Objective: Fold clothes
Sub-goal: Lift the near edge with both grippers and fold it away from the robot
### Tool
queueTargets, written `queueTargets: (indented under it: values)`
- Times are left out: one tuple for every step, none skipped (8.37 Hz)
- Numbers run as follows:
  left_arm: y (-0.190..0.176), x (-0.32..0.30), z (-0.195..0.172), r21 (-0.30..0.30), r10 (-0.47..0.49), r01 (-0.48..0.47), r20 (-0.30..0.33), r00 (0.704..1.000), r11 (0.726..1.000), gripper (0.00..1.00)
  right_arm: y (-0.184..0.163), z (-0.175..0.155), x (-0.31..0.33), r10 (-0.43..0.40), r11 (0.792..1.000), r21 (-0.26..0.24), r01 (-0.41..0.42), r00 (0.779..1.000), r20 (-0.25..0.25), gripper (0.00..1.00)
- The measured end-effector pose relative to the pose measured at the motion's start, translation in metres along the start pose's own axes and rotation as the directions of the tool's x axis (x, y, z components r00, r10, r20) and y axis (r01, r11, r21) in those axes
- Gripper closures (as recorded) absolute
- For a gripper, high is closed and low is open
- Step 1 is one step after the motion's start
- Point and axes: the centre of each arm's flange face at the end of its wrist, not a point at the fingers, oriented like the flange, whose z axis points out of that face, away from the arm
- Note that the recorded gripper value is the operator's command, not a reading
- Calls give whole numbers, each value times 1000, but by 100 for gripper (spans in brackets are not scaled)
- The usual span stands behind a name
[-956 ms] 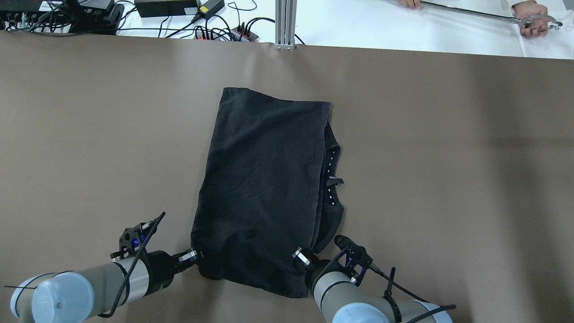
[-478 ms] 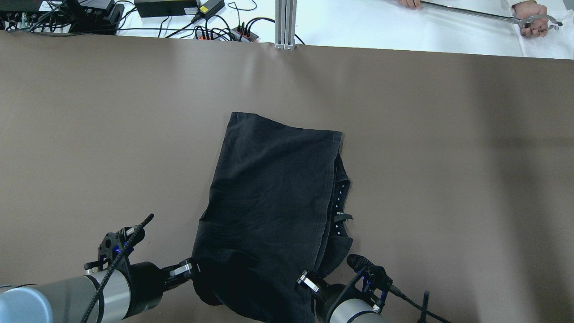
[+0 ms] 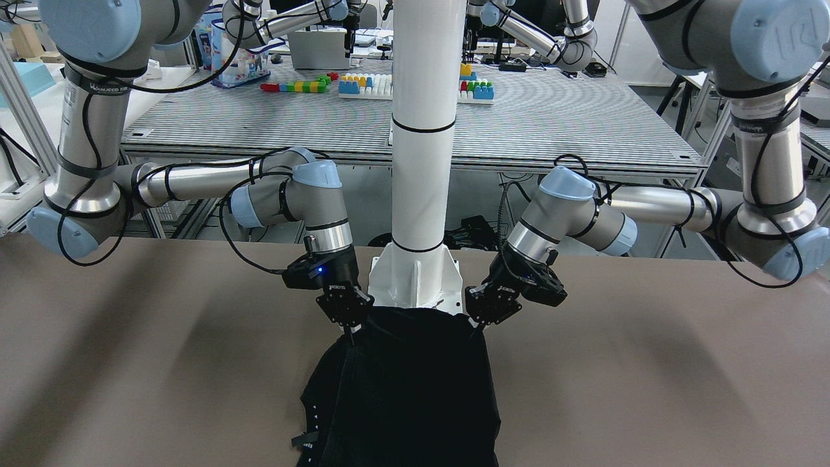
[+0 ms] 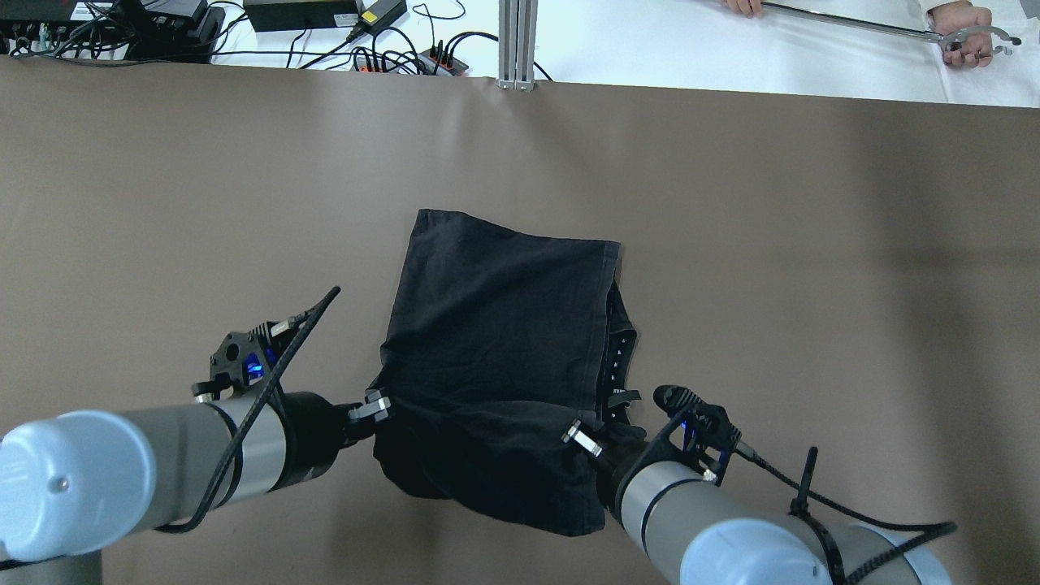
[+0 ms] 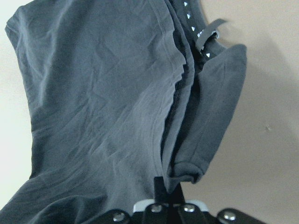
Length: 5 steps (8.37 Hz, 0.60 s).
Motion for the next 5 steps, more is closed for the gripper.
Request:
queueTargets:
  values:
    - [-15, 24, -2, 28, 13, -14, 29, 999, 1000, 100, -21, 8, -13, 0, 1000, 26, 1, 1000, -13, 100]
    - [-32, 42, 0, 49, 19, -22, 59, 998, 999, 100, -43, 19, -27, -4, 998, 61, 6, 1000, -22, 100]
    - [-50, 55, 9, 70, 24, -31, 89, 996, 997, 100, -64, 32, -39, -16, 995, 101, 19, 999, -35, 100]
    - [-68, 63, 22, 96, 31, -43, 118, 992, 994, 100, -83, 47, -47, -28, 990, 138, 35, 998, -53, 100]
    - [-90, 72, 35, 126, 39, -58, 146, 989, 990, 100, -99, 63, -54, -37, 984, 172, 49, 996, -75, 100]
